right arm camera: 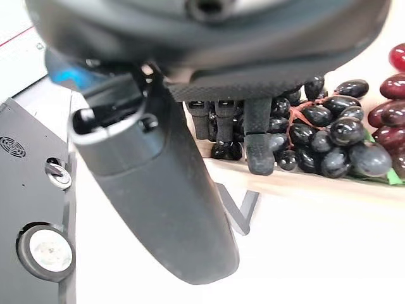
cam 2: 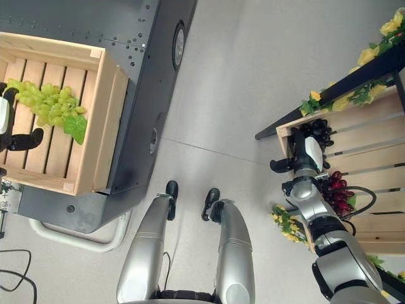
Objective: Pick up the fruits from the basket on one side to the basket on the other side
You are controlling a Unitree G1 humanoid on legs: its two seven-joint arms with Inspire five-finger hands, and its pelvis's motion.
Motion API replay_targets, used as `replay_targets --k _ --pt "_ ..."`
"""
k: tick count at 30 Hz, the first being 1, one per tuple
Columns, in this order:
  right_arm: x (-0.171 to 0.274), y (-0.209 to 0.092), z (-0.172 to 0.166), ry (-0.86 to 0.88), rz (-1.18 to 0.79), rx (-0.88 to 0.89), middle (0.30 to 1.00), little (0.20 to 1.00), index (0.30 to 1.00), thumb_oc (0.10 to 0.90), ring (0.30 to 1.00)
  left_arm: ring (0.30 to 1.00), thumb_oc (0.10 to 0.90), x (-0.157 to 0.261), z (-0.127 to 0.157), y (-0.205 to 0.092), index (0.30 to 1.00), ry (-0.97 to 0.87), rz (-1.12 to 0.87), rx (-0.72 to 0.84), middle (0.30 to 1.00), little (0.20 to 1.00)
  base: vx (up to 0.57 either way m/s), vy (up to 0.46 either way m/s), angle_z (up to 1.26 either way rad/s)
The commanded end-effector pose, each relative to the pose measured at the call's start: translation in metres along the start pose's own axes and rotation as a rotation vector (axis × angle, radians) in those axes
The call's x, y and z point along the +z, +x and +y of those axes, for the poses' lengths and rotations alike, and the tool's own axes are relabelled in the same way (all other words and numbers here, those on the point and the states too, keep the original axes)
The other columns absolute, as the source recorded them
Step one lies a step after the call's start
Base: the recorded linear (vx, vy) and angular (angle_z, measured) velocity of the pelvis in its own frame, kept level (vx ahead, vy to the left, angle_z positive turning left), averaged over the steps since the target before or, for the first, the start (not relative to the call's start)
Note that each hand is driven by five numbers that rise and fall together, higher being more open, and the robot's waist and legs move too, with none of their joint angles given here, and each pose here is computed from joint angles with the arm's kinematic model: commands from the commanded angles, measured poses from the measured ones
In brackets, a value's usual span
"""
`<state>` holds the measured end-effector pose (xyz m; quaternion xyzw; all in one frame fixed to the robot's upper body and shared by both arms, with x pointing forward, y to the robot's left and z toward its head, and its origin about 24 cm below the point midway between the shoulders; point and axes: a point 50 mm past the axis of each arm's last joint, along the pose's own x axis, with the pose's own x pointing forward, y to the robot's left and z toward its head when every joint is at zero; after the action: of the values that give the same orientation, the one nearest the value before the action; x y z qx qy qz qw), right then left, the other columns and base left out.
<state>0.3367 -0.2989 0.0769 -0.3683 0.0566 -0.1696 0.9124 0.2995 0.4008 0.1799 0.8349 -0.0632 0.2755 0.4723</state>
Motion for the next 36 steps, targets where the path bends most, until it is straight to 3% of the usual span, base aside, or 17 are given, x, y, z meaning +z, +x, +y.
replay_targets --k 1,9,19,26,30,32,34,36 --pt "0.021 0.001 0.015 0.077 -0.093 0.085 0.900 0.900 0.900 0.800 0.900 0.900 0.800 -0.045 0.043 0.024 0.900 0.106 0.122 0.186 0.900 0.900 -0.03 0.047 0.01" --pt "0.029 0.003 0.011 0.086 -0.132 0.073 0.900 0.900 0.900 0.800 0.900 0.900 0.800 -0.039 0.062 0.044 0.900 0.123 0.114 0.222 0.900 0.900 0.00 0.049 0.03" --pt "0.042 0.010 -0.002 0.097 -0.168 0.052 0.900 0.900 0.900 0.800 0.900 0.900 0.800 -0.036 0.042 0.045 0.900 0.117 0.136 -0.067 0.900 0.900 -0.01 0.022 -0.01" --pt "0.032 0.009 -0.005 0.081 -0.144 0.055 0.900 0.900 0.900 0.800 0.900 0.900 0.800 -0.031 0.030 0.039 0.900 0.028 0.142 -0.121 0.900 0.900 -0.01 0.027 -0.01" --pt "0.040 0.012 -0.011 0.089 -0.164 0.040 0.900 0.900 0.900 0.800 0.900 0.900 0.800 -0.030 0.038 0.048 0.900 -0.024 0.142 -0.160 0.900 0.900 -0.01 -0.001 0.00" --pt "0.043 0.013 -0.011 0.099 -0.175 0.037 0.900 0.900 0.900 0.800 0.900 0.524 0.549 -0.033 0.037 0.048 0.524 -0.014 0.177 -0.179 0.524 0.524 0.00 0.000 0.00" --pt "0.045 0.013 -0.012 0.108 -0.181 0.032 0.900 0.900 0.900 0.800 0.900 0.305 0.403 -0.037 0.037 0.047 0.305 -0.001 0.201 -0.181 0.305 0.305 0.02 -0.007 0.00" --pt "0.040 0.012 -0.011 0.110 -0.167 0.037 0.900 0.900 0.900 0.800 0.900 0.300 0.400 -0.038 0.034 0.045 0.300 0.012 0.202 -0.197 0.300 0.300 0.02 -0.007 0.00"
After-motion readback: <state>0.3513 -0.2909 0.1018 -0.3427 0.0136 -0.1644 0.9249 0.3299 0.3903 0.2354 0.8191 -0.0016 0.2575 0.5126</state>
